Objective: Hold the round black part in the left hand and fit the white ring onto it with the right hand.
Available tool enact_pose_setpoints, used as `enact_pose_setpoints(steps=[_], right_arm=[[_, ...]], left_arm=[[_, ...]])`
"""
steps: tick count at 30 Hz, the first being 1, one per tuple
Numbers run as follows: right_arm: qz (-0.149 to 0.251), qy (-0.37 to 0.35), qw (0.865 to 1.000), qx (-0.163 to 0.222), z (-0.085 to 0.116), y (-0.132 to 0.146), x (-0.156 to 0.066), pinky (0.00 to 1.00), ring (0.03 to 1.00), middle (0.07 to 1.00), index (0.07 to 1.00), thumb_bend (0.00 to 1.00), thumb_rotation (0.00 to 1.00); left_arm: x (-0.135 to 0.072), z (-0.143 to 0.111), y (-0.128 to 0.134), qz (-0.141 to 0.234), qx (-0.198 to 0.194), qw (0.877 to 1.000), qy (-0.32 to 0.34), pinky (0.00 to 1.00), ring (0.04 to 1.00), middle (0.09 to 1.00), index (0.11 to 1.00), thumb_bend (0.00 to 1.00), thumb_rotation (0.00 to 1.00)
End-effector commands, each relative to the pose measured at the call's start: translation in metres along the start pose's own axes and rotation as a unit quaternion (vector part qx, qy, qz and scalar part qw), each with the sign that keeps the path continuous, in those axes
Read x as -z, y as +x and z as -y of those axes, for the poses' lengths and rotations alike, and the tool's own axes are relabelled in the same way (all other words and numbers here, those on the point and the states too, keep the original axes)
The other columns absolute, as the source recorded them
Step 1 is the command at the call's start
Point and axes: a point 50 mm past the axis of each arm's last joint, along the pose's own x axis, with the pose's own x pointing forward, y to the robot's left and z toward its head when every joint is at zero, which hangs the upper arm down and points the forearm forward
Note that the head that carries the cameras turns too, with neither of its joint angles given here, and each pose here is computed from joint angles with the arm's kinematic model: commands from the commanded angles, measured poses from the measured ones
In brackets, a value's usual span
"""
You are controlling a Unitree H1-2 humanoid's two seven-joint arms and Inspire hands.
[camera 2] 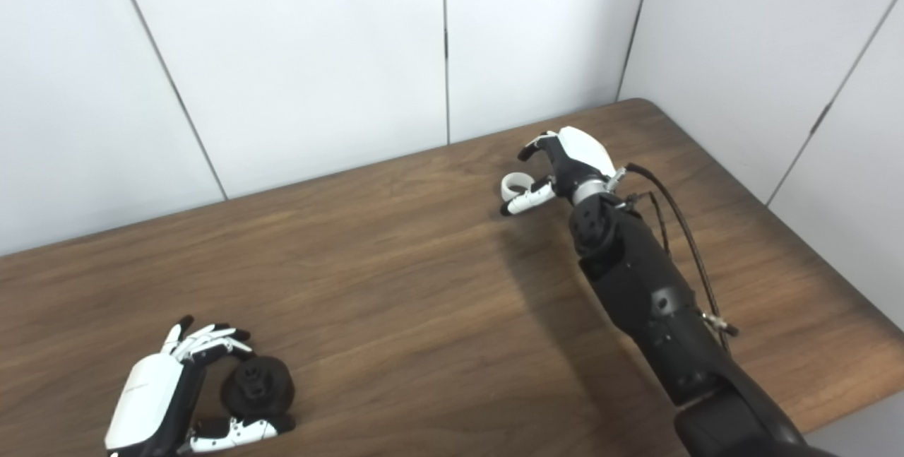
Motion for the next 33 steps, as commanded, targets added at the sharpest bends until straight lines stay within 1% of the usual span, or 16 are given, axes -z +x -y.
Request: enact_pose_setpoints(steps=[1,5,9,18,24,33], right_arm=[[0.025,-0.005,0.999,0.035,0.028,0.010,-0.021,1.00,0.999,0.935,0.719,0.87,0.22],[0.017,-0.021,0.999,0.029,0.023,0.015,-0.022,1.00,1.000,0.928,0.712,0.87,0.22],[0.012,-0.031,0.999,0.025,0.022,0.015,-0.018,1.00,1.000,0.916,0.699,0.86,0.21],[0.004,-0.034,0.999,0.020,0.021,0.015,-0.011,1.00,1.000,0.888,0.667,0.84,0.19],[-0.002,-0.033,0.999,0.017,0.021,0.015,-0.005,1.00,1.000,0.900,0.655,0.84,0.20],[-0.012,-0.032,0.999,0.017,0.021,0.014,0.000,1.00,0.993,0.908,0.638,0.82,0.20]], left_arm=[[0.019,0.013,-0.027,-0.035,0.027,0.999,0.000,1.00,0.849,0.755,0.484,0.52,0.05],[0.019,0.012,-0.027,-0.036,0.024,0.999,0.001,1.00,0.847,0.752,0.484,0.52,0.05],[0.020,0.012,-0.027,-0.039,0.022,0.999,-0.001,1.00,0.847,0.752,0.484,0.52,0.05],[0.019,0.011,-0.027,-0.039,0.023,0.999,0.000,1.00,0.851,0.754,0.484,0.52,0.05],[0.018,0.010,-0.028,-0.038,0.023,0.999,0.001,1.00,0.850,0.753,0.484,0.52,0.05],[0.018,0.009,-0.028,-0.038,0.021,0.999,0.003,1.00,0.848,0.752,0.484,0.52,0.05]])
